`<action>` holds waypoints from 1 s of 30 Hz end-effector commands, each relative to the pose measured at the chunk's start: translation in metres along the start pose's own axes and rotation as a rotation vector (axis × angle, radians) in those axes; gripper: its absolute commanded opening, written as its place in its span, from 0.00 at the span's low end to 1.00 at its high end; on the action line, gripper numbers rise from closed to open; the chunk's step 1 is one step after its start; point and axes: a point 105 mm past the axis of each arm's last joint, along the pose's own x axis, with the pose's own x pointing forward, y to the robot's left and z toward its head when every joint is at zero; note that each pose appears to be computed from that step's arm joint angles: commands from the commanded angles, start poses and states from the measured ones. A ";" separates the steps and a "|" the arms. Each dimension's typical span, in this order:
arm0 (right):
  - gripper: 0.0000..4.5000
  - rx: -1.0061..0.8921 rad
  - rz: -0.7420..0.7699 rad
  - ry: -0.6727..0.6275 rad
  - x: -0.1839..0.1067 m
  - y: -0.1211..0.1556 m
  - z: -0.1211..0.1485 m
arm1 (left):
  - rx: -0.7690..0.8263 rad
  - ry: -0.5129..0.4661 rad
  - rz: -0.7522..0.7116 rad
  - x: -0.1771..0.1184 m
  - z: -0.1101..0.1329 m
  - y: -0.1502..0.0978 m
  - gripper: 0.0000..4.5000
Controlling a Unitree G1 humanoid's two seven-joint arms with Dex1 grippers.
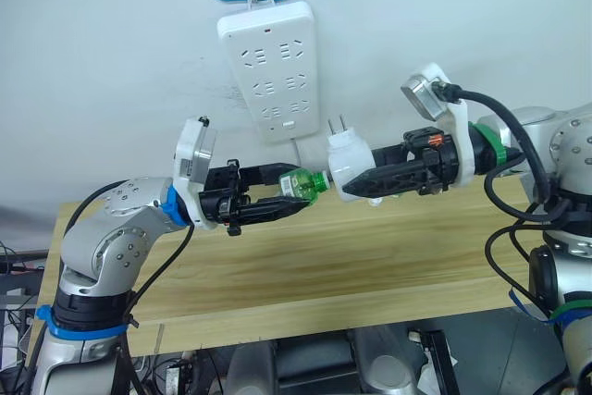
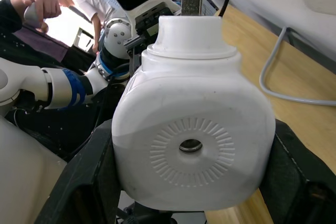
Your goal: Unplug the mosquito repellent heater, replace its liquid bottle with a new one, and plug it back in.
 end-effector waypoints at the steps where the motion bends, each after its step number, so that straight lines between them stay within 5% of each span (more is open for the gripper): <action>1: 0.66 -0.066 0.058 0.001 -0.001 0.016 0.006 | 0.035 -0.003 -0.004 -0.001 0.005 -0.003 0.51; 30: 0.66 -0.094 0.061 0.011 0.014 0.017 0.014 | 0.042 -0.010 -0.012 0.001 0.005 -0.001 0.51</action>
